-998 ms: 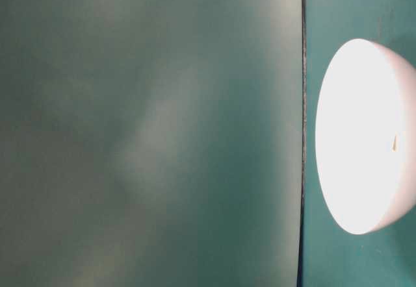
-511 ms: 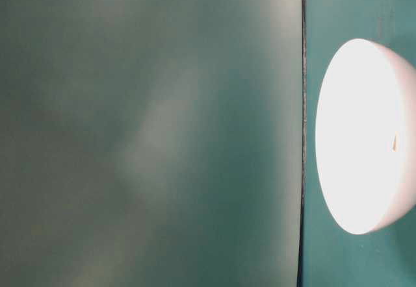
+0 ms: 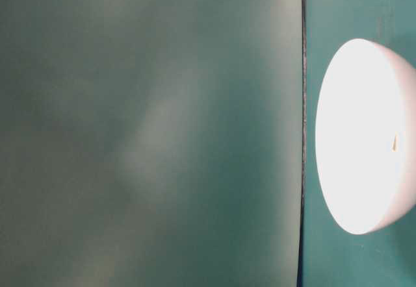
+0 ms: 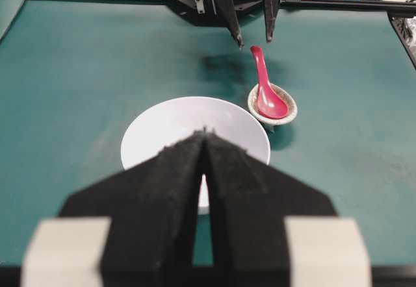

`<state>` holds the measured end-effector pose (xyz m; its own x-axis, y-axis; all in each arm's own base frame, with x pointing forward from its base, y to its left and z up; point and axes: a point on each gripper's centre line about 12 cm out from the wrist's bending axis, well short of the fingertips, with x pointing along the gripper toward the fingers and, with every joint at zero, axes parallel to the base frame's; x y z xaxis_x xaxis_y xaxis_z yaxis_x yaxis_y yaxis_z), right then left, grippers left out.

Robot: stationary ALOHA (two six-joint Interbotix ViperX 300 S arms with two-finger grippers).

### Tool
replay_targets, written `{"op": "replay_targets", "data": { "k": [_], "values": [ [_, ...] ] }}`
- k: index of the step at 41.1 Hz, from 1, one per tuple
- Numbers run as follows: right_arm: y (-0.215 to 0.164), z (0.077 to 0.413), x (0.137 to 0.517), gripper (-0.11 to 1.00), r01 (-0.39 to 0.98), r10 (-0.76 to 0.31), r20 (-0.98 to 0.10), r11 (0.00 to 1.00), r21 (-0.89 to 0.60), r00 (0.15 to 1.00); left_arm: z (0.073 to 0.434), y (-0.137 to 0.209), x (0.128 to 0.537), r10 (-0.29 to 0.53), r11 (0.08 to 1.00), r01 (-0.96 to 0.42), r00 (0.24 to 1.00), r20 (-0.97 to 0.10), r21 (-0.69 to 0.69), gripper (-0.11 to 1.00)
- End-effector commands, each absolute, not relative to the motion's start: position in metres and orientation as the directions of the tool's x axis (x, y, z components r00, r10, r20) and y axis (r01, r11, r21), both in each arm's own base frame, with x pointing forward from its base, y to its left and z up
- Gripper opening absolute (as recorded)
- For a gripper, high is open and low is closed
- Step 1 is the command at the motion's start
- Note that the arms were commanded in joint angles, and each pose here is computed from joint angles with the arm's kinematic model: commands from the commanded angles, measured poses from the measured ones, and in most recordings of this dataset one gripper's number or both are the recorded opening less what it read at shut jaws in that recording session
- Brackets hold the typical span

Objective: Grip the spoon and scoop the red block from the bowl with right arm.
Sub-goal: 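Close the right gripper on the pink spoon handle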

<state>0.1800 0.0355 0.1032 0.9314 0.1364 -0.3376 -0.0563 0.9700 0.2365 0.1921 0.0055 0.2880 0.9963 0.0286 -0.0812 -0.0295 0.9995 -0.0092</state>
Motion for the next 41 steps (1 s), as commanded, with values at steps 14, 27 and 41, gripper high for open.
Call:
{"op": "replay_targets", "data": {
  "k": [14, 27, 41],
  "values": [
    [0.048, 0.083, 0.192, 0.57, -0.075, 0.152, -0.373, 0.974, 0.213, 0.916, 0.297, 0.006, 0.194, 0.032, 0.999, -0.032, 0.998, -0.06, -0.006, 0.0],
    [0.047, 0.082, 0.194, 0.57, -0.063, 0.133, -0.343, 0.976, 0.209, 0.93, 0.296, 0.006, 0.194, 0.032, 0.999, -0.032, 0.997, -0.064, -0.006, 0.0],
    [0.047, 0.08, 0.193, 0.5, -0.061, 0.134, -0.361, 0.977, 0.207, 0.923, 0.297, 0.006, 0.194, 0.032, 0.999, -0.032, 0.998, -0.061, -0.006, 0.0]
  ]
}}
